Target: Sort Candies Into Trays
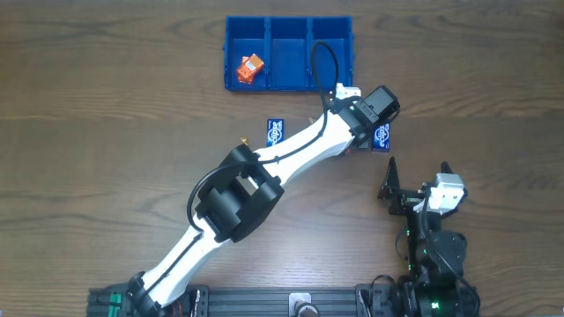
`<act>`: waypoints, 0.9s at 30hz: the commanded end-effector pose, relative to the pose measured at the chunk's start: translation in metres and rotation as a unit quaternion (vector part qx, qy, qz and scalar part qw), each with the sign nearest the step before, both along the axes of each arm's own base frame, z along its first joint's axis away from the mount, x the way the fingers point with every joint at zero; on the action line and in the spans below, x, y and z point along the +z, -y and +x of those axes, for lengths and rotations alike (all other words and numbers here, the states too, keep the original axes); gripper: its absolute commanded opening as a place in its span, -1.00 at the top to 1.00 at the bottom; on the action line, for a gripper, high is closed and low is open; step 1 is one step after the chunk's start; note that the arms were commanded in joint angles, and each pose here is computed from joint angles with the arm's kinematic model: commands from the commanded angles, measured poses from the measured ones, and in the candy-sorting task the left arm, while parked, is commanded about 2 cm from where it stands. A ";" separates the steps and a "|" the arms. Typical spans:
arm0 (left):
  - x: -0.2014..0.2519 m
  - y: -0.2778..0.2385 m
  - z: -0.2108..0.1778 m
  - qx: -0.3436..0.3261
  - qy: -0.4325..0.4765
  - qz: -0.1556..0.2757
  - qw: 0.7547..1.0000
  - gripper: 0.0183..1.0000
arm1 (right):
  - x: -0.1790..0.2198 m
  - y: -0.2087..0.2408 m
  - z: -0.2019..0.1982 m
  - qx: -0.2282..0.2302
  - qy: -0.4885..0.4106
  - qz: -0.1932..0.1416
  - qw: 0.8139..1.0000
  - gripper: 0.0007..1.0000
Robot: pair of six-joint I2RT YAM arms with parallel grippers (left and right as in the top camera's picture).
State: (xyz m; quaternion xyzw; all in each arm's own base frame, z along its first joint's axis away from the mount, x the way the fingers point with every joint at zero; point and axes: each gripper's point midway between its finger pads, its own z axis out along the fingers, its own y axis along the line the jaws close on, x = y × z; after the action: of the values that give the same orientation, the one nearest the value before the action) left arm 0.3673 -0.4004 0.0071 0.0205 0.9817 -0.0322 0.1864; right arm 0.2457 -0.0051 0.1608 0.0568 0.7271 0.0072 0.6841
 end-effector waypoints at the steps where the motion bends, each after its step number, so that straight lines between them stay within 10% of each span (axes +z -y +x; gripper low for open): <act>1: -0.015 -0.004 0.000 0.005 0.002 0.018 1.000 -0.44 | -0.001 0.001 0.000 -0.003 0.000 -0.003 1.000 -1.00; 27: -0.024 -0.002 -0.004 0.001 -0.003 0.023 1.000 -0.14 | -0.001 0.001 0.000 -0.003 0.000 -0.003 1.000 -1.00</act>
State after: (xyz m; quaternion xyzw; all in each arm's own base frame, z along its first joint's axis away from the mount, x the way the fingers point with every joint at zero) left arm 0.3668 -0.4040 0.0040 0.0242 0.9799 -0.0282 0.1958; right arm 0.2457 -0.0051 0.1608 0.0568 0.7271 0.0072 0.6841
